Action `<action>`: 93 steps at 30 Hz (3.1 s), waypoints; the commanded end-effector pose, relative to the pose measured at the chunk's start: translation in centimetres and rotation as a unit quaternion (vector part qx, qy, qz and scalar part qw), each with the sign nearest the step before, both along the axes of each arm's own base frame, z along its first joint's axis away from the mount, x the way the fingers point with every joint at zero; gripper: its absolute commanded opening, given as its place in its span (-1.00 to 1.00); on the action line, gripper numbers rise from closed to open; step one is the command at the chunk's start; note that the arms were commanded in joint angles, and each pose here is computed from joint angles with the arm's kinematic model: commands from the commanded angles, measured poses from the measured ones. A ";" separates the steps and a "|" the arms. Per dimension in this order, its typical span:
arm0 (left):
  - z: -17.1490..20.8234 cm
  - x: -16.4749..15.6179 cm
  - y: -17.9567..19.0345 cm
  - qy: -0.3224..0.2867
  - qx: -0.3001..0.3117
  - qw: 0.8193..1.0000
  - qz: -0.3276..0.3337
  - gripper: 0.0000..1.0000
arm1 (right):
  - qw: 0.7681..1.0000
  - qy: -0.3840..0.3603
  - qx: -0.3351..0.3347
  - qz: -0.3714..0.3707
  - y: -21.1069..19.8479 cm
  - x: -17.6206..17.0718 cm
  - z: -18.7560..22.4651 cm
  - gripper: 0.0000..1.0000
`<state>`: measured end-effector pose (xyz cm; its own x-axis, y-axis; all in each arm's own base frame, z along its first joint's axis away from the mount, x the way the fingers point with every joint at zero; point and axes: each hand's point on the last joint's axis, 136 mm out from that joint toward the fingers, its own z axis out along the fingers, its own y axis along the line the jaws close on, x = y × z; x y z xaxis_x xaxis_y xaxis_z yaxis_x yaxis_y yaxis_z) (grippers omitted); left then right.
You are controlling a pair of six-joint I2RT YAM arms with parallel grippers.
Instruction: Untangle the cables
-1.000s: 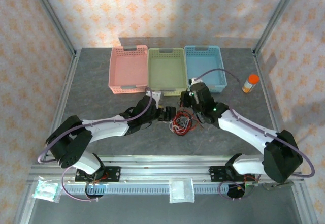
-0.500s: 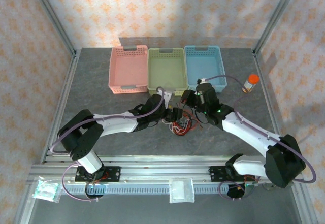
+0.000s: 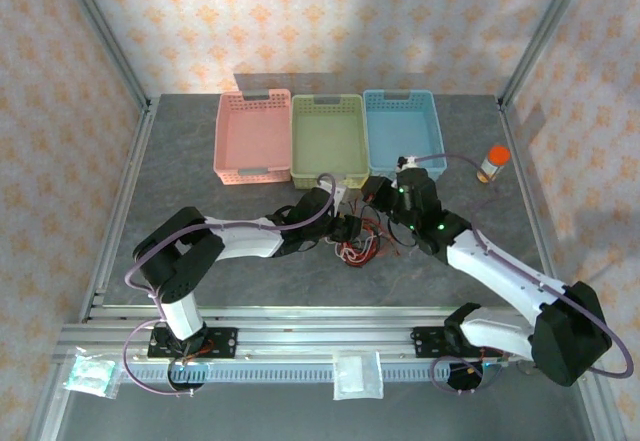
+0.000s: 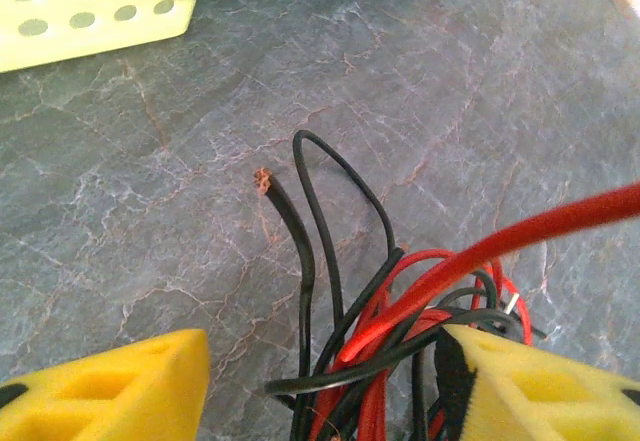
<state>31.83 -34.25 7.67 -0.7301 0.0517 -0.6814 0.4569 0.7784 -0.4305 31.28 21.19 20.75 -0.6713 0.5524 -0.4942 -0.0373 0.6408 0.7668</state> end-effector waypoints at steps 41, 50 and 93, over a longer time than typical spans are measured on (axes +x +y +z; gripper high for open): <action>-3.5 -2.8 1.6 0.031 0.008 0.999 0.000 0.09 | 0.963 -0.268 -0.002 -0.042 -4.6 -2.4 26.4 -1.00; -3.9 -2.9 1.9 0.033 0.013 0.999 0.002 0.09 | 0.947 -0.318 0.000 -0.048 -5.9 -4.1 31.5 -1.00; -3.4 -4.0 3.9 0.032 0.009 0.999 0.032 0.15 | 0.892 -0.412 -0.094 -0.160 -11.4 -5.6 42.6 -1.00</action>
